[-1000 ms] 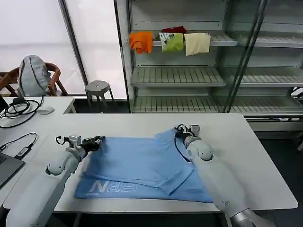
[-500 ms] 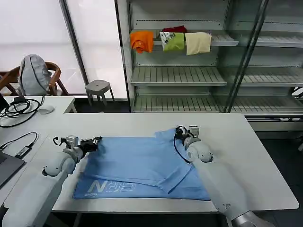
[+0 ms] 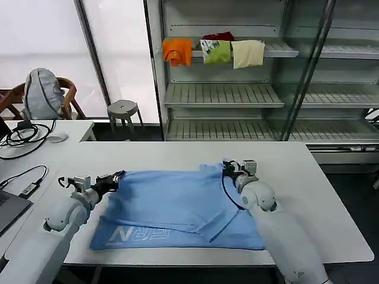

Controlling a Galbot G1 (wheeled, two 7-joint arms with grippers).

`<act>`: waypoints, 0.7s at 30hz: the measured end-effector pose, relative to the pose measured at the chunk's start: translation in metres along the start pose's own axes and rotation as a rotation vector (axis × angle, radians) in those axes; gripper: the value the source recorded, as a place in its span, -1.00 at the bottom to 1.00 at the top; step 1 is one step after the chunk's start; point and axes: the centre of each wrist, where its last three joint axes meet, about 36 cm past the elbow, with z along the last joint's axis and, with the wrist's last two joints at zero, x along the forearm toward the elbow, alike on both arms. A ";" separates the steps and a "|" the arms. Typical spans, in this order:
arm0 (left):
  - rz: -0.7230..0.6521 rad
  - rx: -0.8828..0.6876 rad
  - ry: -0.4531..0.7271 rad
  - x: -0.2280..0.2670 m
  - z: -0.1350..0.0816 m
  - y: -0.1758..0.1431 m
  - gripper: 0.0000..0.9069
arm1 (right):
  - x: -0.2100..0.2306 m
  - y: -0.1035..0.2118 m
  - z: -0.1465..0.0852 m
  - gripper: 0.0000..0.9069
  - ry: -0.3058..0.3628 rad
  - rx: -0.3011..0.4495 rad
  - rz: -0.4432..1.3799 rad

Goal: Fold and organize the clothes.

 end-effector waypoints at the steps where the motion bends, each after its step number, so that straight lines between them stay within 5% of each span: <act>1: 0.002 -0.002 -0.004 0.004 0.001 -0.001 -0.98 | 0.005 0.000 0.001 -1.00 -0.004 0.001 -0.004; 21: 0.015 0.005 -0.021 0.058 0.033 -0.030 -0.98 | 0.094 -0.005 0.041 -1.00 -0.059 0.045 -0.017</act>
